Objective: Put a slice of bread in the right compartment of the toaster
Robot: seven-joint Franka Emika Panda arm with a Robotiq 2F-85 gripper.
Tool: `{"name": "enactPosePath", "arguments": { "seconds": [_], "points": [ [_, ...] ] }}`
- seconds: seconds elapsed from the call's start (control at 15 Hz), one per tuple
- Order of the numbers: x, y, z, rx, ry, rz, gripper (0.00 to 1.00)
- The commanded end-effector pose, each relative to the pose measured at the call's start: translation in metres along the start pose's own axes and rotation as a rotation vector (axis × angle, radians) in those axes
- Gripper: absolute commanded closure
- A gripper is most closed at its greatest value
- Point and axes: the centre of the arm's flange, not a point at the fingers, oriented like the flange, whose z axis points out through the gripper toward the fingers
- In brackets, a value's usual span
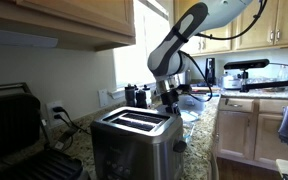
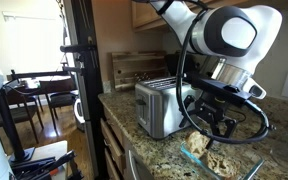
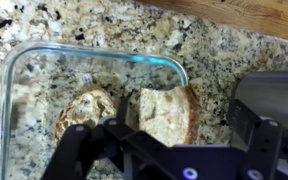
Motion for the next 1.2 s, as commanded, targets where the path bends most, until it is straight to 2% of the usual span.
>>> {"name": "enactPosePath", "arguments": {
  "seconds": [0.0,0.67,0.73,0.8,1.13],
  "points": [
    [0.0011,0.0028,-0.0017,0.007,0.006,0.013,0.0],
    [0.0063,0.0014,0.0023,0.004,0.001,0.017,0.0],
    [0.0064,0.0019,0.0022,0.004,0.002,0.018,0.03],
    [0.0065,0.0021,0.0024,0.004,0.002,0.018,0.2],
    [0.0085,0.0044,0.0052,0.005,-0.001,0.026,0.31]
  ]
}}
